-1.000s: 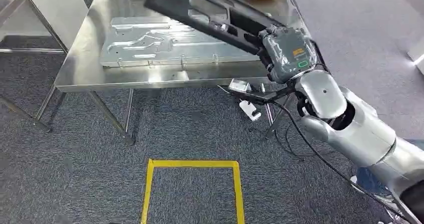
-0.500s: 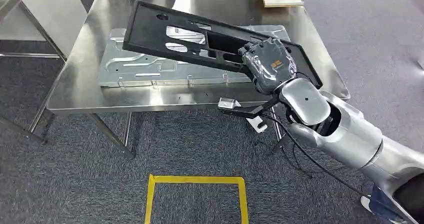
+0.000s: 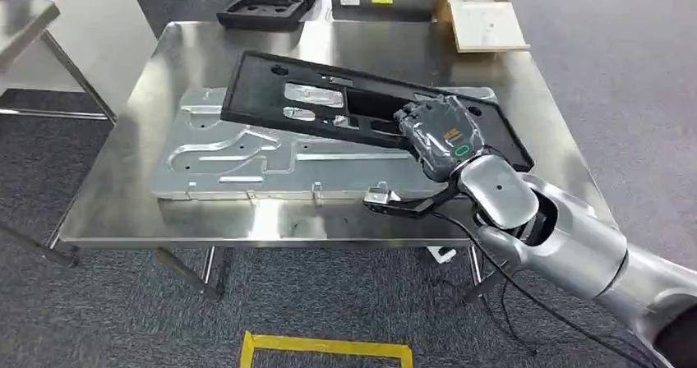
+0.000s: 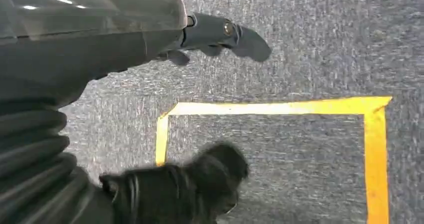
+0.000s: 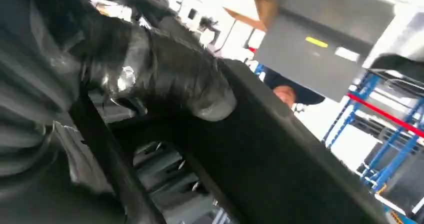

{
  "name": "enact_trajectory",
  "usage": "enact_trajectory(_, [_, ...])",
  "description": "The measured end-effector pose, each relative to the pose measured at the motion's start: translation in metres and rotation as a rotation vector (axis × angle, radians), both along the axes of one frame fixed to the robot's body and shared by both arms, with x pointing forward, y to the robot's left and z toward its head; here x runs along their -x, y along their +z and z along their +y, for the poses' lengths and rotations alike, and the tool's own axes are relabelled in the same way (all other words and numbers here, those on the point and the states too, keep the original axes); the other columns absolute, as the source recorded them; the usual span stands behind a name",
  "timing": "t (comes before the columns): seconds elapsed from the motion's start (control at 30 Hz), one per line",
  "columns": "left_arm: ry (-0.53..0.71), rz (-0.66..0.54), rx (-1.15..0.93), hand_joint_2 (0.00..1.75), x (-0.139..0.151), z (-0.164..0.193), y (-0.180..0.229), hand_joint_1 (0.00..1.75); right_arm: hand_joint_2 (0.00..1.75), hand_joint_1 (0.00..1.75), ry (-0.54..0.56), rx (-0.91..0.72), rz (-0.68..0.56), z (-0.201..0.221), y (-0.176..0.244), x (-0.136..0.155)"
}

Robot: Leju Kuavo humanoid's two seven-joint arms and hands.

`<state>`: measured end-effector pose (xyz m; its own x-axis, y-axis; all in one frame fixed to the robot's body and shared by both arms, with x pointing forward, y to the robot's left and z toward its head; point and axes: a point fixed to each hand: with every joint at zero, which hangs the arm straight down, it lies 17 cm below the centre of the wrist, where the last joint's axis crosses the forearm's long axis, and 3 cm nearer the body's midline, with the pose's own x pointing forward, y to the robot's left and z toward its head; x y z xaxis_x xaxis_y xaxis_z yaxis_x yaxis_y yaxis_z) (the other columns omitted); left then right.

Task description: Take the parts from the cabinet and place them on the table.

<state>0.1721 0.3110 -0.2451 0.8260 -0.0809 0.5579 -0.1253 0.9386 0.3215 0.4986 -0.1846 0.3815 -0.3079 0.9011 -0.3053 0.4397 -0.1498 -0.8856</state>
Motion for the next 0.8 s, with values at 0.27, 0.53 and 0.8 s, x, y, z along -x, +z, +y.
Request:
enact_trajectory(0.27, [0.005, 0.022, -0.006, 1.75, 0.002, 0.001, -0.002, 0.00, 1.75, 1.75, -0.004, -0.029, 0.074, -0.002, -0.026, 0.001])
enact_trajectory(0.53, [0.016, 0.031, -0.009, 1.75, 0.001, 0.004, -0.002, 0.00, 1.75, 1.75, -0.023, -0.040, 0.126, -0.012, -0.046, 0.001])
enact_trajectory(0.8, [-0.017, -0.008, 0.089, 1.75, -0.004, -0.014, -0.001, 0.00, 1.75, 1.75, -0.053, -0.078, 0.339, -0.028, -0.097, -0.003])
